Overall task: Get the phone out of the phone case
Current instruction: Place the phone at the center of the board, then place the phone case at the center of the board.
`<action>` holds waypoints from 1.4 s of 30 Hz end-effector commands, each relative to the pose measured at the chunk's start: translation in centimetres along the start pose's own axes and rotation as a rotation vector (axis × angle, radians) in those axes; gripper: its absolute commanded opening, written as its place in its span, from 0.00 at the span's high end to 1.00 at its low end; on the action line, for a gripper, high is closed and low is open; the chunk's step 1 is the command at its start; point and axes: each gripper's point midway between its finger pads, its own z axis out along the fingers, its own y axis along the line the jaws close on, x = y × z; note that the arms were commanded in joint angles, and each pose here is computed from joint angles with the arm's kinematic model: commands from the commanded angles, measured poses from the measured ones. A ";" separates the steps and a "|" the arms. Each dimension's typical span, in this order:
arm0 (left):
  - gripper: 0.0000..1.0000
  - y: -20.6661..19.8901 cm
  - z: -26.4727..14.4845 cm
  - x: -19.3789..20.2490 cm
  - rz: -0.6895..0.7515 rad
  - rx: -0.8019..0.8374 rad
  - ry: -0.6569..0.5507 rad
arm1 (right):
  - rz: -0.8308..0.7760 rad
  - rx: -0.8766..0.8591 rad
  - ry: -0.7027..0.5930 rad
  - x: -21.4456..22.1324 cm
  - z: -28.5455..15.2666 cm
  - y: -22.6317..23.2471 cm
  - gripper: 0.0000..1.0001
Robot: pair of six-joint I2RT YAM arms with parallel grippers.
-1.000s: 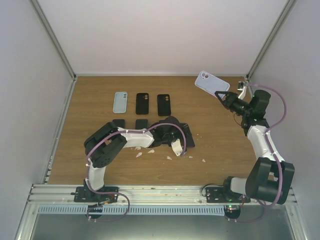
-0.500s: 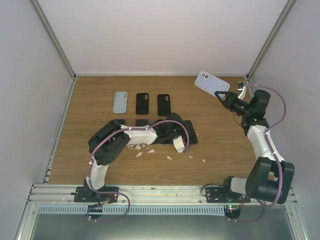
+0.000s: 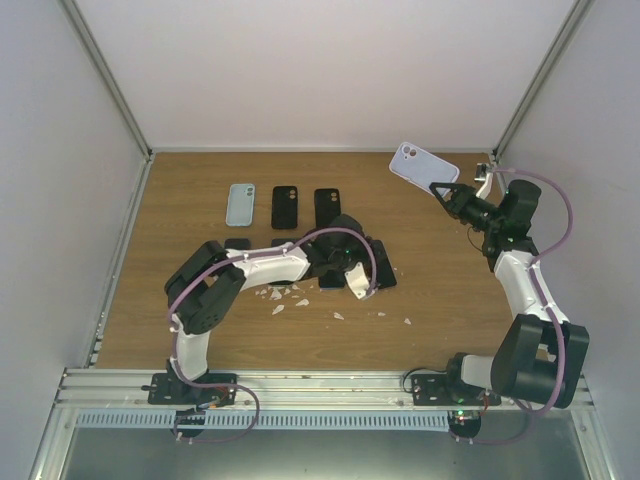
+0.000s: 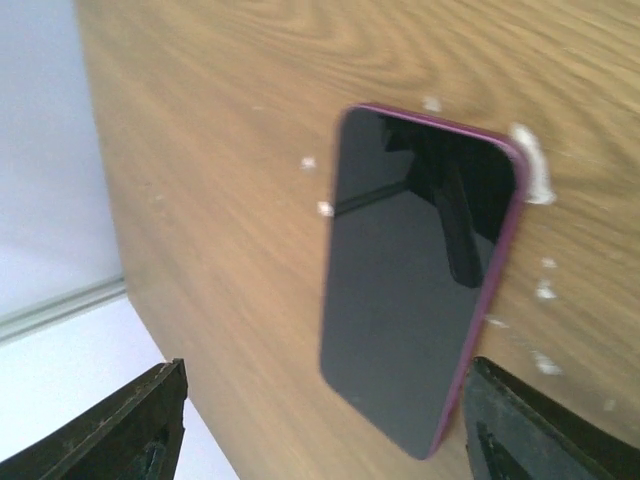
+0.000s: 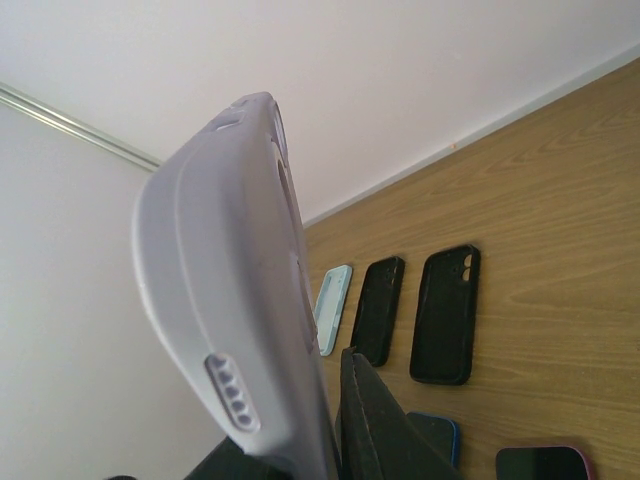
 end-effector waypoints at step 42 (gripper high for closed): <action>0.22 31.1 -27.3 15.4 -2.148 -0.657 -1.024 | -0.205 -0.340 -0.233 -12.3 2.9 17.7 1.00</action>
